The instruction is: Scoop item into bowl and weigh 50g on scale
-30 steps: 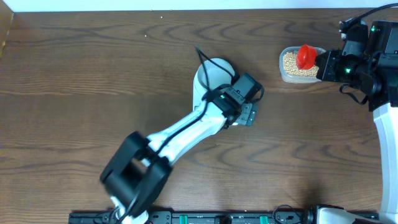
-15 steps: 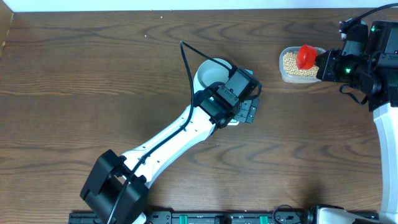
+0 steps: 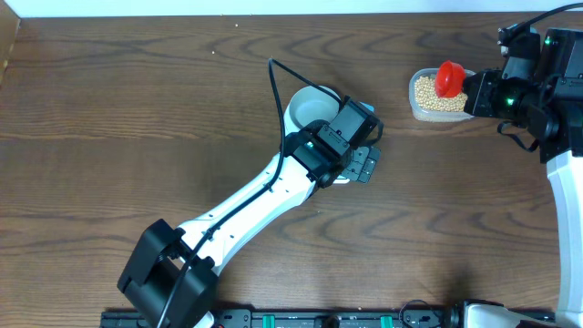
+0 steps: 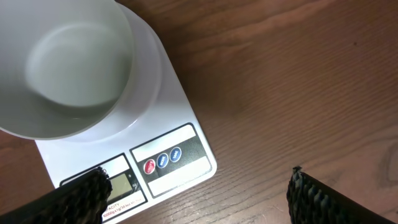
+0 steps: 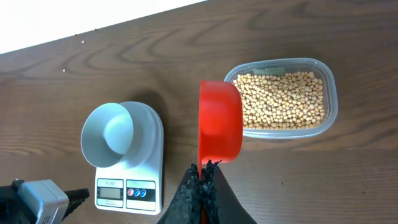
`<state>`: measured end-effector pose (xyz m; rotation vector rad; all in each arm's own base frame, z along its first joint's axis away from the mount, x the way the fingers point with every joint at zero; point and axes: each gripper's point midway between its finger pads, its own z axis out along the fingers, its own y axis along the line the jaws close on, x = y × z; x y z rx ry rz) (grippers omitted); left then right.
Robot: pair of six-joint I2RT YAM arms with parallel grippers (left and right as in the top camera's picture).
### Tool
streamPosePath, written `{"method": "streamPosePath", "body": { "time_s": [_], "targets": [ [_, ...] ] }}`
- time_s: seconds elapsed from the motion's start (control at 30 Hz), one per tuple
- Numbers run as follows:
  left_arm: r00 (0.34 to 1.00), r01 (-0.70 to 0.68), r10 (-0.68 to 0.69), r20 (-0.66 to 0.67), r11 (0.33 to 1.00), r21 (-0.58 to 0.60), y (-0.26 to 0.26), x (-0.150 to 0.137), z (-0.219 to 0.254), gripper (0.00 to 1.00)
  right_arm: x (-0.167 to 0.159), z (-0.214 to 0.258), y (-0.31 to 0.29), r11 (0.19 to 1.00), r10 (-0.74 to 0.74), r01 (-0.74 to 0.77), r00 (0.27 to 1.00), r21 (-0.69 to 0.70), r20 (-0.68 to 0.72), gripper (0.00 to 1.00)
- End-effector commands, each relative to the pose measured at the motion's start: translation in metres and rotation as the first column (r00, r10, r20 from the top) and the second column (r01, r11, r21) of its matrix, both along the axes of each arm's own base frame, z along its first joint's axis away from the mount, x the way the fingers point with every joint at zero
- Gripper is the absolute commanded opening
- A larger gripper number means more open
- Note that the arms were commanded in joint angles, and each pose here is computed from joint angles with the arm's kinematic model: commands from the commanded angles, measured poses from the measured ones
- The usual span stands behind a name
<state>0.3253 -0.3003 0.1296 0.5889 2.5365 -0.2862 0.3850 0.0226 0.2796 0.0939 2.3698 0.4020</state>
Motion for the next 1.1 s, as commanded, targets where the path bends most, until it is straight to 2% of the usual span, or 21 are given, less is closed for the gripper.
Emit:
{"method": "streamPosePath", "body": {
  "time_s": [0.0, 0.2, 0.67, 1.07],
  "targets": [
    [1.0, 0.011, -0.01, -0.016, 0.999, 0.03, 0.001, 0.002, -0.014, 0.93, 0.0, 0.008, -0.003, 1.0, -0.002, 0.002, 1.0, -0.012, 0.025, 0.01],
    [0.993, 0.06, -0.056, -0.102, 0.997, 0.038, -0.012, -0.011, -0.044, 0.93, 0.0, 0.007, -0.003, 1.0, -0.002, 0.002, 1.0, -0.012, 0.023, 0.01],
    [0.983, 0.062, -0.042, -0.18, 0.993, 0.104, -0.01, -0.018, -0.087, 0.92, -0.002, 0.005, -0.003, 1.0, -0.001, 0.002, 1.0, -0.011, 0.013, 0.01],
    [0.984, -0.005, 0.034, -0.172, 0.987, 0.161, 0.0, -0.012, -0.103, 0.92, -0.002, 0.005, -0.003, 1.0, 0.003, -0.002, 1.0, -0.018, 0.01, 0.01]
  ]
}}
